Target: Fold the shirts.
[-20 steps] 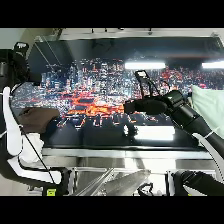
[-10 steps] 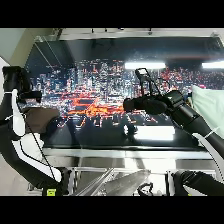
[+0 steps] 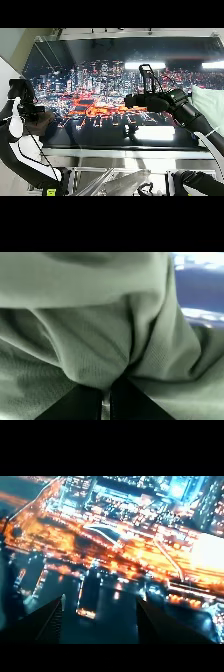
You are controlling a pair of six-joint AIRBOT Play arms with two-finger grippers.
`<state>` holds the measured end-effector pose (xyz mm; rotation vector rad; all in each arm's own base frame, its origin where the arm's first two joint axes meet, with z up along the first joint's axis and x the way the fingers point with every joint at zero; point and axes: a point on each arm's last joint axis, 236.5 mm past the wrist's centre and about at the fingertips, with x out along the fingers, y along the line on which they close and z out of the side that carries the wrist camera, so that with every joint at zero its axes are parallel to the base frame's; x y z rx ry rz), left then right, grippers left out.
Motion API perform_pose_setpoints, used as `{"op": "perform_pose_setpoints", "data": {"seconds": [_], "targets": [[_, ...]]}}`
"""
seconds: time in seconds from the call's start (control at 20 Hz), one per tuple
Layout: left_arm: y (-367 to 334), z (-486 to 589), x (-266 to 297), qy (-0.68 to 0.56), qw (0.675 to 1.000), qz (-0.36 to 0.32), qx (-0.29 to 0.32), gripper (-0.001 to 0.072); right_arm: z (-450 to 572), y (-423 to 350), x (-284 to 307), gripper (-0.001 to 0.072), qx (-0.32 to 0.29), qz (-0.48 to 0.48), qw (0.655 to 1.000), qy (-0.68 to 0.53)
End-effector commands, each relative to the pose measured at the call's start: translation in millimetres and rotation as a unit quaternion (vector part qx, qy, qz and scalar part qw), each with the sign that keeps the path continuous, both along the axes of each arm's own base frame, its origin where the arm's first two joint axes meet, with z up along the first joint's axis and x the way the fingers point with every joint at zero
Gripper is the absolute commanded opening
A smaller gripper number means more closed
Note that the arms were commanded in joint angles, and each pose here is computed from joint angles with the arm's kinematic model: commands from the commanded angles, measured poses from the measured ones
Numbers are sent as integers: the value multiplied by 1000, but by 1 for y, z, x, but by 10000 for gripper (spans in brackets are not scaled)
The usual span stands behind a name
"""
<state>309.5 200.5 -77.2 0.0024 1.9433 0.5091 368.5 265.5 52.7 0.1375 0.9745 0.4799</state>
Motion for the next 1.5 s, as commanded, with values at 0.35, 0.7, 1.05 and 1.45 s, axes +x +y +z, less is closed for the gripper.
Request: {"op": "perform_pose_setpoints", "data": {"seconds": [0.35,0.7,1.05,1.45], "targets": [[-126,236,174,-422,895,-144,-22,12,21,-13,8,243,14,-19,1000,-21],[-342,249,118,-426,823,-320,-195,12,79,-44,9,253,46,-52,995,-73],[-451,105,78,-325,826,-391,-243,13,73,-51,-12,498,36,-54,997,-32],[-358,185,87,-324,868,-312,-211,691,14,-77,-21,497,-6,-87,992,90]]}}
